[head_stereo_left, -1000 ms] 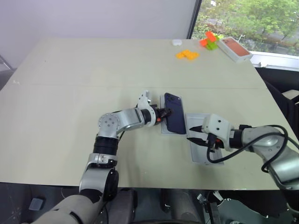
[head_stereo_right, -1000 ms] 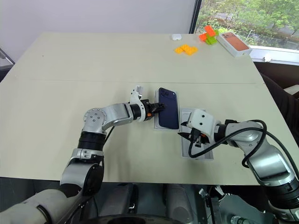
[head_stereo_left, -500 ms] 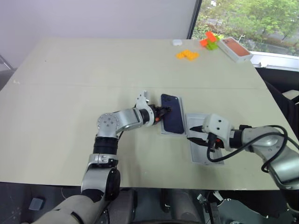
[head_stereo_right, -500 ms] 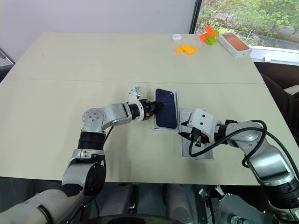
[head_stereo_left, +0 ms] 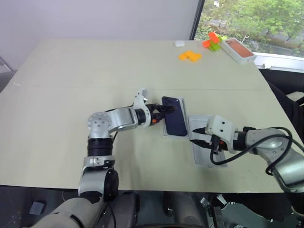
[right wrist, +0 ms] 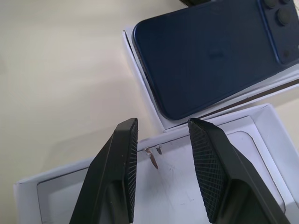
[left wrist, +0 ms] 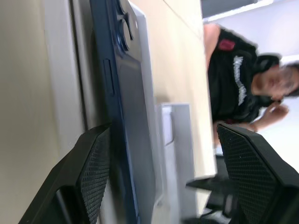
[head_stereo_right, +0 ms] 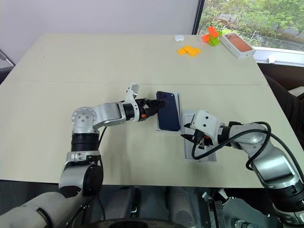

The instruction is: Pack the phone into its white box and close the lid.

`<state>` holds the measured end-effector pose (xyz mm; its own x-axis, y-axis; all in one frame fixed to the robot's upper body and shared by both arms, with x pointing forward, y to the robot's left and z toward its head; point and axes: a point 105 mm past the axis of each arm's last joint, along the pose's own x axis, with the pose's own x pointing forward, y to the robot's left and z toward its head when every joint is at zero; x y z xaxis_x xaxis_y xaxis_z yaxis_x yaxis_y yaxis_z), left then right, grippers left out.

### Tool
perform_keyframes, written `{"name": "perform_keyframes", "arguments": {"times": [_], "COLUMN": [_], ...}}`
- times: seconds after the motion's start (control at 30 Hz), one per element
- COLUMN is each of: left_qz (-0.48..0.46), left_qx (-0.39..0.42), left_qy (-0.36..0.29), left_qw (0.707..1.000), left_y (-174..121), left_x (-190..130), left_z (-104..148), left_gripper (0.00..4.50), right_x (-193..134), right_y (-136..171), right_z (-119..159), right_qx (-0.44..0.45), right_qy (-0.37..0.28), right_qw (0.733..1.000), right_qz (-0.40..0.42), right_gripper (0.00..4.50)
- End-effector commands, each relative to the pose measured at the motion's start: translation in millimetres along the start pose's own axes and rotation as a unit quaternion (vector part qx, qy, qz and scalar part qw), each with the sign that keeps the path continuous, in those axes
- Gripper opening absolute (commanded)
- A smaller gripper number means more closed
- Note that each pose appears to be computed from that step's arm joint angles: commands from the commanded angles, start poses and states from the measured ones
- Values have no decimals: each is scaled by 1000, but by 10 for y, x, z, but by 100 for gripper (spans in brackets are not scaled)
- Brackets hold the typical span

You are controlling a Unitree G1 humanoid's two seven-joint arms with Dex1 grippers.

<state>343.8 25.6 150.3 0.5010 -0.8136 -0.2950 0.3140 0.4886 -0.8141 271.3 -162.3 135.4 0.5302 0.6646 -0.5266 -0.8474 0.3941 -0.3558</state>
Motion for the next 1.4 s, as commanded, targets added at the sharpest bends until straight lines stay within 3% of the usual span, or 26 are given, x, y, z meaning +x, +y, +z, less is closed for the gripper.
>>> {"name": "perform_keyframes", "arguments": {"times": [0.03, 0.17, 0.4, 0.57, 0.73, 0.97, 1.2, 1.3, 1.4], "left_qz": [-13, -13, 34, 90, 115, 100, 86, 31, -27], "left_qx": [22, 17, -9, 80, 220, 367, 450, 506, 517], "left_qy": [-16, -50, -118, -148, -159, -115, -94, -61, -35], "left_qw": [1000, 999, 992, 982, 955, 918, 884, 860, 855], "left_y": [-82, -71, 200, 355, 384, 347, 415, 323, 228], "left_x": [-167, -318, -552, -732, -848, -912, -978, -1010, -1045], "left_z": [86, 235, 472, 501, 414, 151, -3, -220, -429], "left_gripper": [367, 367, 367, 367, 367, 367, 367, 367, 367], "right_x": [-16, 0, 28, 49, 71, 105, 143, 187, 226], "right_y": [-38, -49, -90, -147, -210, -174, -32, -2, -3], "right_z": [97, 112, 127, 163, 182, 214, 183, 142, 141], "right_qx": [-19, -21, -24, -24, -29, -43, -71, -90, -95], "right_qy": [-14, -17, -19, -27, -33, -36, -20, -8, -7], "right_qw": [1000, 1000, 1000, 999, 998, 998, 997, 996, 995], "right_qz": [-6, -3, -8, -24, -40, -23, 21, 27, 29], "right_gripper": [180, 180, 180, 180, 180, 180, 180, 180, 180]}}
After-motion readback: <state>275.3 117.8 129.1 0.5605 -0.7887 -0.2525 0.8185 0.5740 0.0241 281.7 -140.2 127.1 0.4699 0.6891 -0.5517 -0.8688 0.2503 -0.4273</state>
